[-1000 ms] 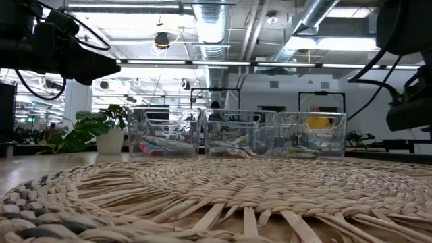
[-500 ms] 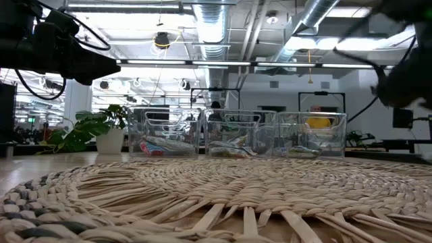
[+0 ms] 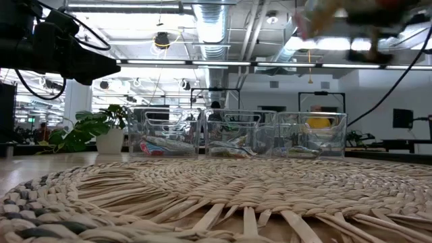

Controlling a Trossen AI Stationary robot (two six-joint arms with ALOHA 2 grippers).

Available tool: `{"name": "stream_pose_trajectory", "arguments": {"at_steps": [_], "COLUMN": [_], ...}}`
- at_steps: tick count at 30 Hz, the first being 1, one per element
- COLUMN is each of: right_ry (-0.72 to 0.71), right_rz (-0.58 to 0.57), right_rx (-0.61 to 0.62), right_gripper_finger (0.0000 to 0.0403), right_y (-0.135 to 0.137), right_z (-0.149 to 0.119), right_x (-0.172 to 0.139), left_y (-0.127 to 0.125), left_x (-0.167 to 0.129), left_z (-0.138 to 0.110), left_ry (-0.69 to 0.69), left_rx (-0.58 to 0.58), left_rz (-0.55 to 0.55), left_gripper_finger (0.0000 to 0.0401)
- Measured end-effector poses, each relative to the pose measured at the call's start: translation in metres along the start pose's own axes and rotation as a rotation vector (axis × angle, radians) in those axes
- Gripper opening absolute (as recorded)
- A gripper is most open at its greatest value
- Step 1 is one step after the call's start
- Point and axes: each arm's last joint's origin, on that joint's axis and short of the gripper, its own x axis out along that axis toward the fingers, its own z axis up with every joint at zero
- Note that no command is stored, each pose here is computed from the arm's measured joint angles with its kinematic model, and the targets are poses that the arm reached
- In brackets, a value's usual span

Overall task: Pick and place Granola Bars by type
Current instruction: Put the red granola bar into the left transparent bin

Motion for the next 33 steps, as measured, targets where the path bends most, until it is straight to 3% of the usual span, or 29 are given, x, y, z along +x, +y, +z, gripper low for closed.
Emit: {"name": "stream_pose_trajectory", "arguments": {"at_steps": [9,13,18,25,29,33], "right_ry": [-0.319,-0.376,-0.359,-0.348,-0.334,-0.365], "right_rz": [0.288,0.317,0.29,0.074,-0.13,-0.227], "right_rx": [-0.276,-0.363,-0.363,-0.346,-0.391,-0.439], "right_gripper_finger": [0.0054,0.0054,0.0054,0.0054,0.0054,0.0054], "right_y": [0.023,0.027,0.023,0.005,-0.01,-0.019], "right_z": [0.038,0.042,0.042,0.072,0.106,0.153], "right_x": [-0.01,-0.013,-0.012,-0.022,-0.023,-0.017], "left_y": [0.0,0.0,0.0,0.0,0.0,0.0], "left_x": [0.0,0.0,0.0,0.0,0.0,0.0], "left_z": [0.0,0.0,0.0,0.0,0.0,0.0], "left_ry": [0.0,0.0,0.0,0.0,0.0,0.0], "left_rx": [0.0,0.0,0.0,0.0,0.0,0.0], "left_rz": [0.0,0.0,0.0,0.0,0.0,0.0], "left_gripper_finger": [0.0183,0.0183,0.0183,0.0183,0.0183,0.0183]}}
